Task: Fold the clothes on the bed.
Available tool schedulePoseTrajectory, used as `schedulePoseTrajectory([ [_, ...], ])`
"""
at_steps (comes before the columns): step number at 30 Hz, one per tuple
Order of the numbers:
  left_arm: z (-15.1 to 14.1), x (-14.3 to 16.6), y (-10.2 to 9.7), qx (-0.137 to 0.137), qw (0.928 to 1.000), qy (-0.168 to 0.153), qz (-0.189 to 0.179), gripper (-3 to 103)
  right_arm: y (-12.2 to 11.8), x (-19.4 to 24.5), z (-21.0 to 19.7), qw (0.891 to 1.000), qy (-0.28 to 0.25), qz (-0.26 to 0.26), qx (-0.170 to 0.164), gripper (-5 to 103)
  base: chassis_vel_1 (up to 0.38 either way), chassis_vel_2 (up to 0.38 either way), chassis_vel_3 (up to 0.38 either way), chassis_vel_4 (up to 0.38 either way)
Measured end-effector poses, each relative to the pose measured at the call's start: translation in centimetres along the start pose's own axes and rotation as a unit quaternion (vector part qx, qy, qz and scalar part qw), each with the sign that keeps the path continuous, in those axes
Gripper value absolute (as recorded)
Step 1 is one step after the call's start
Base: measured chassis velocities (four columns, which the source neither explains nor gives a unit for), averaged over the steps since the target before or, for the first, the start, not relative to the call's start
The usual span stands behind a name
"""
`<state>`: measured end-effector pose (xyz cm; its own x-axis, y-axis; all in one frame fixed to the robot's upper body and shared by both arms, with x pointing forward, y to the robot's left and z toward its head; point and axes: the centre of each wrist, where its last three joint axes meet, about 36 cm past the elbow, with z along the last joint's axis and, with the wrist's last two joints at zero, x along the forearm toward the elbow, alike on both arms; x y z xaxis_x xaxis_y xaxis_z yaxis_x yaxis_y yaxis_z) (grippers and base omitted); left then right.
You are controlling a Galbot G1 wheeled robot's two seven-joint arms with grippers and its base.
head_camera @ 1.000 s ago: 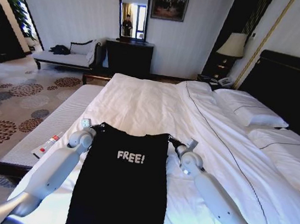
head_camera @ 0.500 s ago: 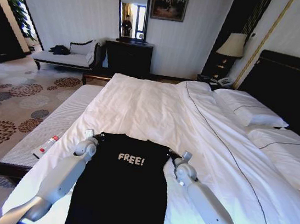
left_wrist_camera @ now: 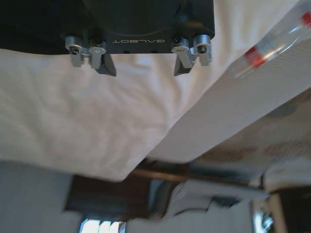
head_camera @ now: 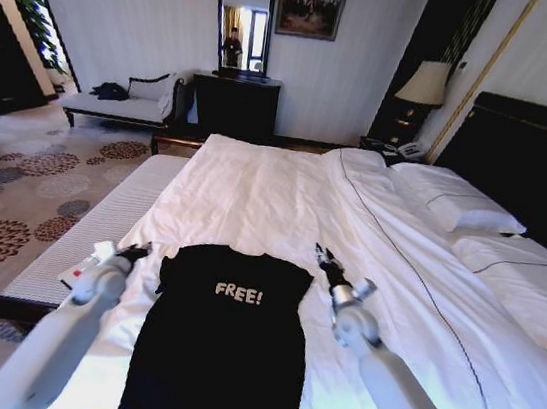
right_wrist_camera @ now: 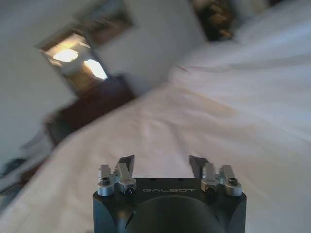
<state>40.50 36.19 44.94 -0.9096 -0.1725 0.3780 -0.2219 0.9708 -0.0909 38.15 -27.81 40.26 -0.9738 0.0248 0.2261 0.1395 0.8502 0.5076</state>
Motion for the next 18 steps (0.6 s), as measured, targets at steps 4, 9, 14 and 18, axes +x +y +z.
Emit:
schedulePoseTrajectory([
  [4, 3.9, 3.7, 0.7, -0.005, 0.9993, -0.032, 0.018, 82, 1.3, 2.2, 2.2, 0.997, 0.039, 0.037, -0.052, 79, 0.000, 0.000, 0.000, 0.000],
  [9, 10.4, 6.5, 0.7, -0.028, 0.9972, -0.056, 0.042, 98, 2.7, 3.1, 5.2, 0.987, 0.080, 0.073, -0.117, 95, 0.021, 0.004, 0.011, 0.017],
  [14, 13.4, 7.5, 0.0, -0.004, 0.9973, -0.057, 0.046, 100, 2.6, 2.9, 6.5, 0.983, 0.093, 0.086, -0.133, 100, 0.000, 0.000, 0.000, 0.000],
  [18, 14.2, 8.1, -0.4, 0.012, 0.9974, -0.058, 0.043, 100, 2.6, 2.2, 6.8, 0.979, 0.097, 0.095, -0.152, 100, 0.000, 0.000, 0.000, 0.000],
])
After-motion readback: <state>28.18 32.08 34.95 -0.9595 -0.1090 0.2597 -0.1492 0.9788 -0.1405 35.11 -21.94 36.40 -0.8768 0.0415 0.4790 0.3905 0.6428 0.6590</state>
